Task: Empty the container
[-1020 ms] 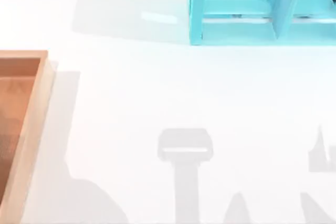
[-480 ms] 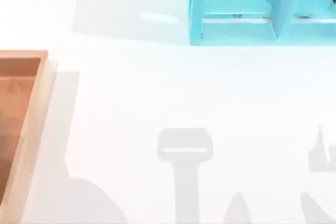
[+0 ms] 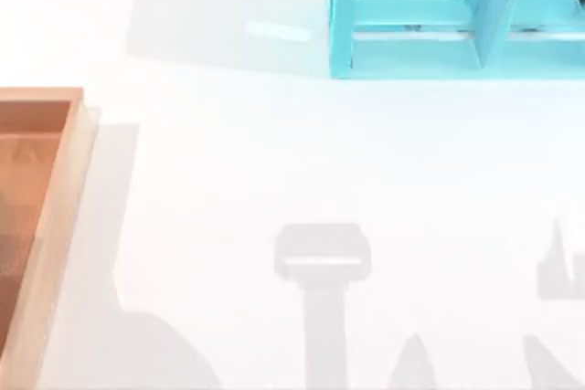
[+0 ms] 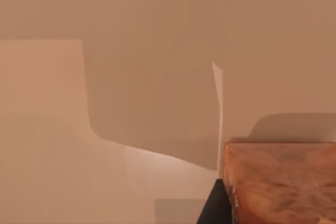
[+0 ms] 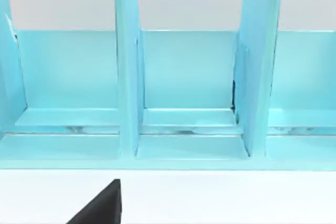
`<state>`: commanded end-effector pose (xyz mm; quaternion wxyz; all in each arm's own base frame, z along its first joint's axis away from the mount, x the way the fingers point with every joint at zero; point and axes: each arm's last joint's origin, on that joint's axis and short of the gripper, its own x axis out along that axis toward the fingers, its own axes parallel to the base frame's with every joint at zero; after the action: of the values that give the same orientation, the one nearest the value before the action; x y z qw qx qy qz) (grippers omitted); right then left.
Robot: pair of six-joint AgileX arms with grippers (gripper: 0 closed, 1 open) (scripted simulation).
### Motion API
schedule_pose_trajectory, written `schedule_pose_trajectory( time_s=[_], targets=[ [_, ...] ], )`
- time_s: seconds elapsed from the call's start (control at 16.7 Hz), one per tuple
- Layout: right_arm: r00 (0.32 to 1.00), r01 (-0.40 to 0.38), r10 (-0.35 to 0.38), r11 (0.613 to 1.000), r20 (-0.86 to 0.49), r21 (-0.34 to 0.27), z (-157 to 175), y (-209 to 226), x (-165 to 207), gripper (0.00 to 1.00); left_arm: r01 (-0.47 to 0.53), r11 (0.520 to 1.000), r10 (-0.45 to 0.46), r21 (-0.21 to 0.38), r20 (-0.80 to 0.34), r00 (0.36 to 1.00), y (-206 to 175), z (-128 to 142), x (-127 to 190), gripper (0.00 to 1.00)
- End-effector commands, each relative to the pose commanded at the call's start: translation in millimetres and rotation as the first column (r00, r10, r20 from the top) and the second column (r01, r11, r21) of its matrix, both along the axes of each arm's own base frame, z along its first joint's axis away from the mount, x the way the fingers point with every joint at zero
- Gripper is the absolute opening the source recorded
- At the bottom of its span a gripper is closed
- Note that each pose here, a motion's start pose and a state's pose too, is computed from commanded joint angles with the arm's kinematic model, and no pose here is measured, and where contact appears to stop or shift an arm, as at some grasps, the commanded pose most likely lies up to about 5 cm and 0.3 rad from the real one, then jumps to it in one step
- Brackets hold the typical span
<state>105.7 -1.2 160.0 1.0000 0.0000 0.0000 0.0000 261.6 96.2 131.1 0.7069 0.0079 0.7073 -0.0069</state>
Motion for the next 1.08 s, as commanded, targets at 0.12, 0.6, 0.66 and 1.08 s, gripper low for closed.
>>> schedule_pose_trajectory(
  time_s=[0.12,0.6,0.66,1.08],
  targets=[
    [1.0,0.0,0.0,1.0,0.0,0.0,0.0,0.0,0.0,1.0,0.0,1.0,0.0,0.0,0.0,1.0,0.0,0.0,0.0,0.0],
    [1.0,0.0,0.0,1.0,0.0,0.0,0.0,0.0,0.0,1.0,0.017,1.0,-0.018,0.011,0.012,1.0,0.0,7.2,1.1,0.0],
    [1.0,0.0,0.0,1.0,0.0,0.0,0.0,0.0,0.0,1.0,0.035,0.999,-0.036,0.025,0.02,0.999,0.9,15.7,2.6,0.0],
    [1.0,0.0,0.0,1.0,0.0,0.0,0.0,0.0,0.0,1.0,0.077,0.993,-0.084,0.094,0.07,0.994,4.1,119.6,8.7,0.0]
  ],
)
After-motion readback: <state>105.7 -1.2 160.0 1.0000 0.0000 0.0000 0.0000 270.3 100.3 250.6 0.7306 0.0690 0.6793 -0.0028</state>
